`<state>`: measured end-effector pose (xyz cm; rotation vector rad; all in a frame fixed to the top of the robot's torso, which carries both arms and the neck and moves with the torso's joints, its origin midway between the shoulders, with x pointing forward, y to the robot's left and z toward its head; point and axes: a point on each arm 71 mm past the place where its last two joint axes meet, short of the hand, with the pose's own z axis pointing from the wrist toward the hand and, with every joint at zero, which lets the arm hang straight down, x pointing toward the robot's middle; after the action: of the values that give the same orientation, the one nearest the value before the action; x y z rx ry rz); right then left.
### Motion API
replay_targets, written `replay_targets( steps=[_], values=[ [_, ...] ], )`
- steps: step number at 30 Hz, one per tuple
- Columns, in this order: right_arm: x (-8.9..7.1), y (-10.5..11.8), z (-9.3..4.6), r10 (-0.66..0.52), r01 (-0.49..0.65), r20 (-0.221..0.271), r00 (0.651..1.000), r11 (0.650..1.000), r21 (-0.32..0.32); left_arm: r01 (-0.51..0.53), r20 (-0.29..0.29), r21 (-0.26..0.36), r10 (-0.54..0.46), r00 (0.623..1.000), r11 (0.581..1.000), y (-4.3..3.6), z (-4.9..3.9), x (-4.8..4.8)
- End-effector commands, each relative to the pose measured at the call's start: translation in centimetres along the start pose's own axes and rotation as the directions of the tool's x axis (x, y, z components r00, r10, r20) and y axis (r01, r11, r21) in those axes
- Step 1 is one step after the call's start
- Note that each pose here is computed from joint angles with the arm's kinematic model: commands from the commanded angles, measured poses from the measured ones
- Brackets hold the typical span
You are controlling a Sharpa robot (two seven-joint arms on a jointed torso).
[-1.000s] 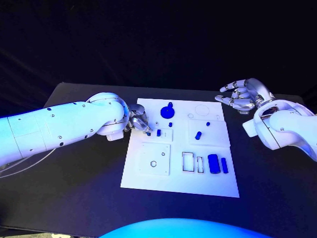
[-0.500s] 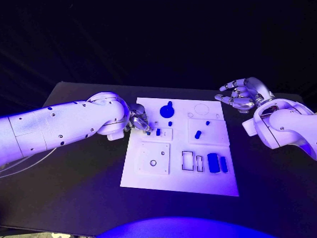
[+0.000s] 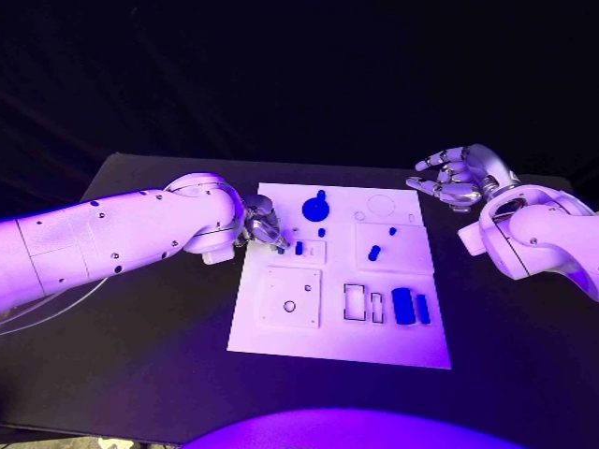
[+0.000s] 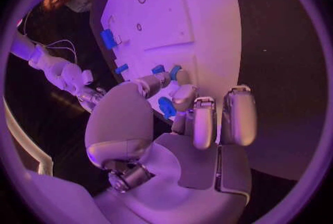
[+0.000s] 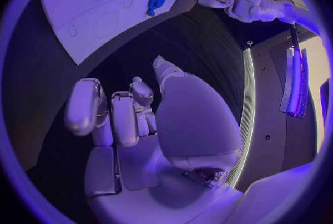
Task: Assemble the parts on the task board
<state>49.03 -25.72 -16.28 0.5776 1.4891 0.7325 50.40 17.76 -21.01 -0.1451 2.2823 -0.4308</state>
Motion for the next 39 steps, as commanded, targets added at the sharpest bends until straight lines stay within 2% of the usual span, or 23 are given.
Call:
replay_targets(
  steps=[1,27,39],
  values=[
    [0.1,0.1,0.0,-0.009,0.009,-0.011,1.000,1.000,-0.020,0.005,-0.018,0.009,-0.005,1.000,1.000,-0.11,0.14,0.37],
    [0.1,0.1,0.0,-0.010,0.010,-0.009,1.000,1.000,-0.019,0.022,0.005,-0.001,-0.022,1.000,1.000,0.47,-0.01,-0.05],
    [0.1,0.1,0.1,-0.011,0.011,-0.008,1.000,1.000,-0.019,0.124,0.059,0.046,-0.127,0.990,0.991,0.62,-0.76,-1.01]
  ],
)
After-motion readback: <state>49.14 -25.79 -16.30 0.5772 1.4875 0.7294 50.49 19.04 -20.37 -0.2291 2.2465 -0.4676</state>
